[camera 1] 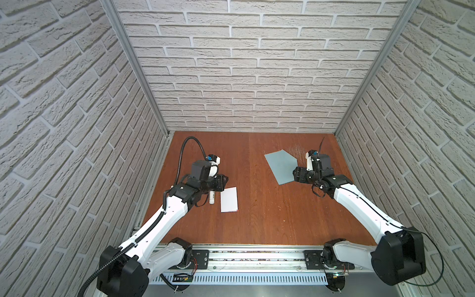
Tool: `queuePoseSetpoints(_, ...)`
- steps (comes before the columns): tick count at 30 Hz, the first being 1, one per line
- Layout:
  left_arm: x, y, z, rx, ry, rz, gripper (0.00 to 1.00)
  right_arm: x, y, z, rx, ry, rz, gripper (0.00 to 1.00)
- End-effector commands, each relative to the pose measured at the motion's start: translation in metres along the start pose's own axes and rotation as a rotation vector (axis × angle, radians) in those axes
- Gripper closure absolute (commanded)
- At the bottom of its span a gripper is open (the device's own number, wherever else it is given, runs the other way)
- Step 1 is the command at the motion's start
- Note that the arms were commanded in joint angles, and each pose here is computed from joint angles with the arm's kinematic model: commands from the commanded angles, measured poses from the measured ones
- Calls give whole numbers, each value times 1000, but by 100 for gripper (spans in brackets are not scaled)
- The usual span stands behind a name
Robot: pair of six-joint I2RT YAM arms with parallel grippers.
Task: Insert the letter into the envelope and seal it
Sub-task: 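Open the left gripper over the card while the right gripper nears the envelope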
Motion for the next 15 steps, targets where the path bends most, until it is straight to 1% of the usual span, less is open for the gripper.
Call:
queuePoseSetpoints(1, -9, 17, 20, -101, -74, 56, 68, -9, 28, 10, -87, 78, 113, 23)
queuePoseSetpoints(4, -11, 20, 42, -69, -91, 51, 68, -26, 40, 30, -86, 82, 196, 23)
queuePoseSetpoints(8, -15, 25, 65, -51, -127, 55, 68, -41, 51, 56, -78, 79, 258, 24)
queuePoseSetpoints(13, -20, 27, 87, -55, -181, 61, 68, -50, 62, 92, -19, 85, 280, 27)
queuePoseSetpoints(15, -21, 28, 93, -52, -193, 60, 68, -52, 64, 103, -3, 108, 285, 28)
Point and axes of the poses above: each gripper's point midway between its finger pads, its own z axis out along the fingers, its own x axis along the line the jaws close on, y = z × x, the point moved 10 cm from there along -z, back along the fingers, and after that the axes turned 4 degrees about z, right-handed, at the moved point
